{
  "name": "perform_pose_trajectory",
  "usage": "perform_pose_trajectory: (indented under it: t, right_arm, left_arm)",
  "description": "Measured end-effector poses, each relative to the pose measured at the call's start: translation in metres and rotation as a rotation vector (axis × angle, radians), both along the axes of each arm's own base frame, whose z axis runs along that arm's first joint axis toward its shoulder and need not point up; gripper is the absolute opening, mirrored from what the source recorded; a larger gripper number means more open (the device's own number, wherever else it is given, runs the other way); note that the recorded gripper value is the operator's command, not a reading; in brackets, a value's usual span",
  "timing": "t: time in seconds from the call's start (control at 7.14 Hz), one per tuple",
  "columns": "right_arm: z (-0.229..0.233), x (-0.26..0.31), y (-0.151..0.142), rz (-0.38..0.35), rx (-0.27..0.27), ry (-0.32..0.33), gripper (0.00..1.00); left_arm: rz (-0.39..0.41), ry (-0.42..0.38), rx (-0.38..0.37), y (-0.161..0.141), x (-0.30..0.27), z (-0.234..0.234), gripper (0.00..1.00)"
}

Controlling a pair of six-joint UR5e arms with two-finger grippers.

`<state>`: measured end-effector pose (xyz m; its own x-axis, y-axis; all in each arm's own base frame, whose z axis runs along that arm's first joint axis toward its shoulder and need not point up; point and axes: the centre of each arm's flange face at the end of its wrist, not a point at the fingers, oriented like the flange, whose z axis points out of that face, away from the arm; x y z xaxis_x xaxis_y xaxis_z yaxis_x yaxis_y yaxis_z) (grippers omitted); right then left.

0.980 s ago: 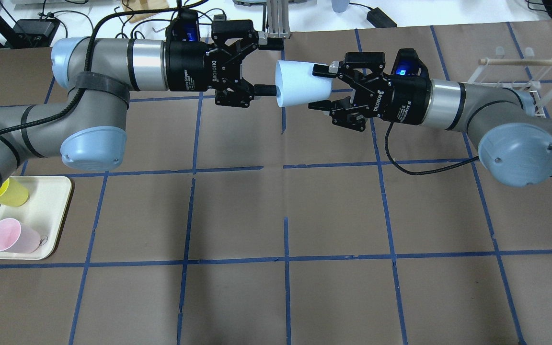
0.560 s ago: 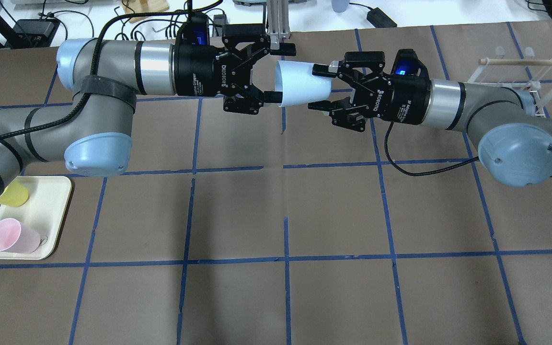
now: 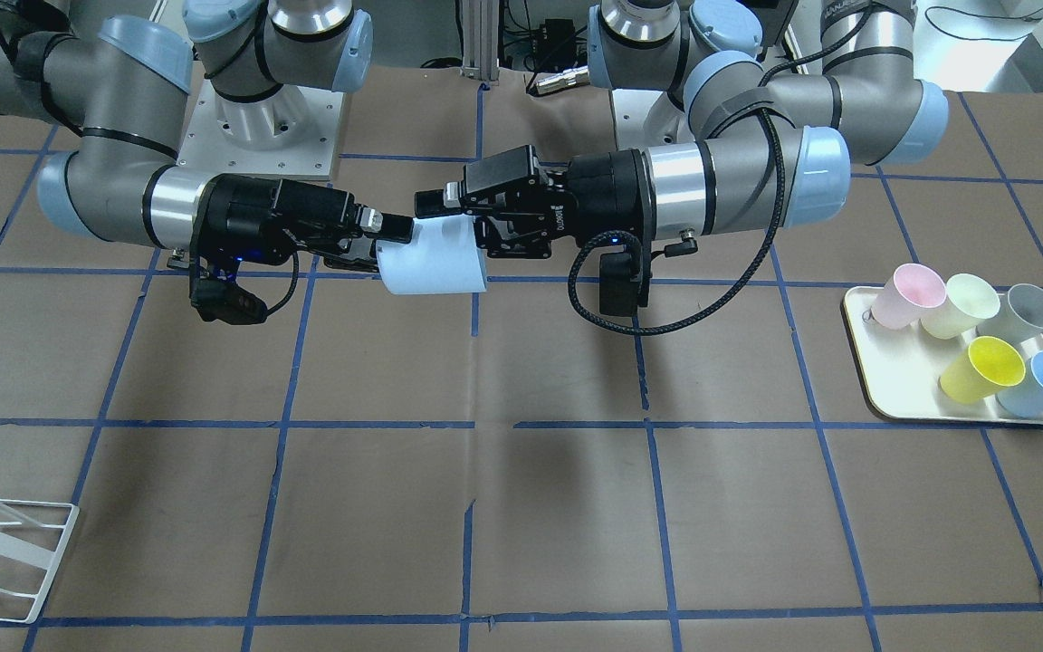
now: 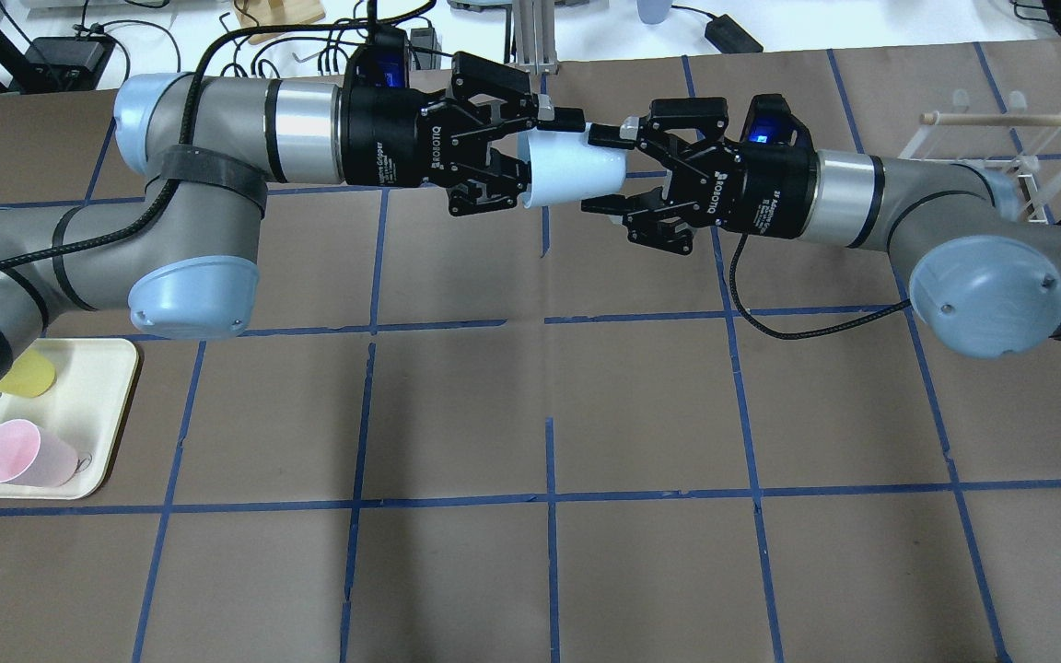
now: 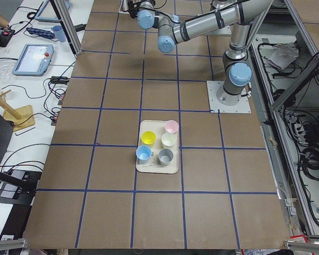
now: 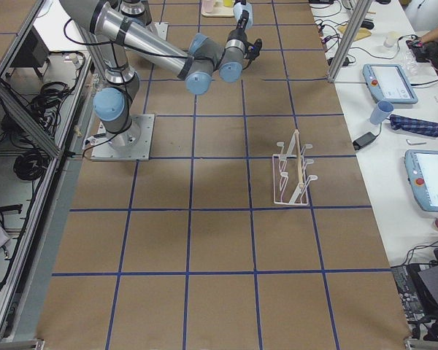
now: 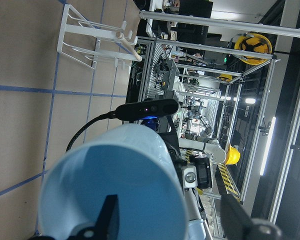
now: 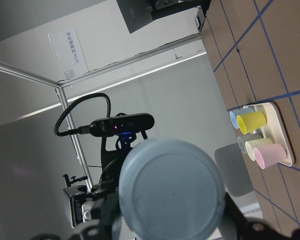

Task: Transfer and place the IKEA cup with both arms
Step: 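Open the right gripper and pull it back while the left gripper holds the cup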

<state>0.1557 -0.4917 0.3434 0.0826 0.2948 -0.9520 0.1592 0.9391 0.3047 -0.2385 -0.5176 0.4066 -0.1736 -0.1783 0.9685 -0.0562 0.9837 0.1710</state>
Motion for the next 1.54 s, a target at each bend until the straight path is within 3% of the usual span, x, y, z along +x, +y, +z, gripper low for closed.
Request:
perform_pose_trajectory:
  t: [0.42,0.56,0.7,0.84,1.54]
  right_arm:
    - [-0.001,0.0,0.0,0.0,0.007,-0.003,0.05]
    - [0.0,0.0,0.0,0.0,0.007,-0.003,0.14]
    - [0.0,0.0,-0.001,0.0,0.006,-0.003,0.88]
    - [0.0,0.0,0.0,0.0,0.011,-0.004,1.0]
    - [0.006,-0.017,-0.009,-0.026,0.069,-0.007,1.0]
  left_arm:
    - [0.005,0.001,-0.006,0.0,0.003,0.003,0.0]
    - [0.01,0.001,-0.008,-0.001,0.005,0.004,0.0]
    - [0.012,0.001,-0.009,-0.002,0.006,0.005,0.0]
    - [0.014,0.001,-0.01,-0.002,0.007,0.005,0.0]
    - [0.033,-0.03,-0.024,-0.006,0.014,0.01,0.0]
